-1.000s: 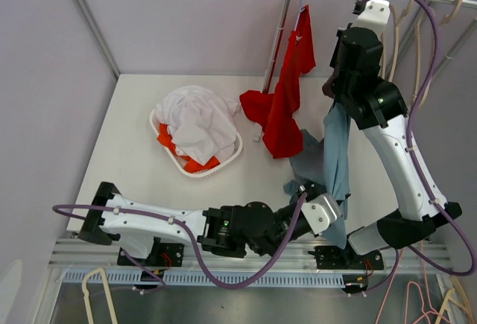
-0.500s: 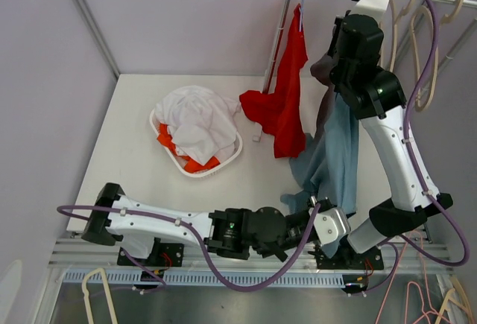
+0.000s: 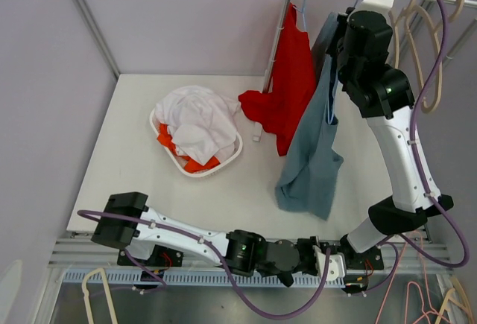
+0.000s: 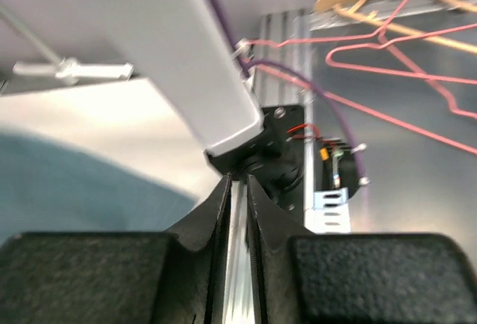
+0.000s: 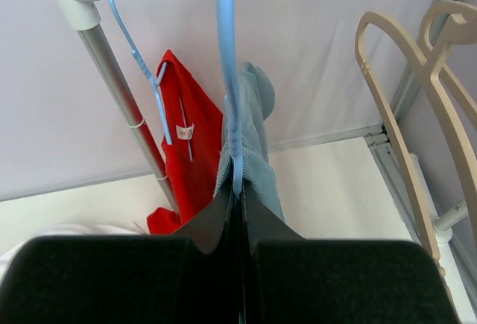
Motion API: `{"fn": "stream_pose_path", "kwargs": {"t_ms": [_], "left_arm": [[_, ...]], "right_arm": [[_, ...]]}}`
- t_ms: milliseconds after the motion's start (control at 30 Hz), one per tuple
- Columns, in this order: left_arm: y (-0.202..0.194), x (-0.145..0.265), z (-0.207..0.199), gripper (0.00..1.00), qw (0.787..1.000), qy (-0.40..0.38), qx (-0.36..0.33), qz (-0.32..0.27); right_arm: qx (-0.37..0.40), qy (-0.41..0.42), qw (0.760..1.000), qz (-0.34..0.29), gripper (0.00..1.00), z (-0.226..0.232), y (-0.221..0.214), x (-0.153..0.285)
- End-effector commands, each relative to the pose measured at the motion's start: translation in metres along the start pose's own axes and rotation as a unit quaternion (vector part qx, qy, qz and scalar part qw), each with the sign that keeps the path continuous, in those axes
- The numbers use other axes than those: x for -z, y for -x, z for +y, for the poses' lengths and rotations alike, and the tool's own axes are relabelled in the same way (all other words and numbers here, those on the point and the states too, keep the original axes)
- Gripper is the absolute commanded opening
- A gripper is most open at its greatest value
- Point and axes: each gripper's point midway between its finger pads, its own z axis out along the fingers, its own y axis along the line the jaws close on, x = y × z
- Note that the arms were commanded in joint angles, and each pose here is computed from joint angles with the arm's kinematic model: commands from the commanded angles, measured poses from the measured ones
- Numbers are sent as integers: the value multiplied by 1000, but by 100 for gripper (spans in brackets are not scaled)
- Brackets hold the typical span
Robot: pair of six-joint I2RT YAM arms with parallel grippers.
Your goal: Remove the t-shirt from the hanger
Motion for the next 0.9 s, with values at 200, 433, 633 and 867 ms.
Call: {"fn": "stream_pose_path", "kwargs": {"t_ms": [200,433,633,867], "left_arm": [[22,37,72,16,992,110,32,-53],[9,59,130,30,979,192,53,-44],[17,68,188,99,964,246,71,-77],[21,55,223,100,940,301,4,-160]], "right_arm": [[-44,6,997,-56,0,-23,51,41],[-52,38,997,-47,0,-22,55,63],[-65,75,993,-65,0,-24,58,90],[-69,103,991,-56,0,-21,57,104]]}}
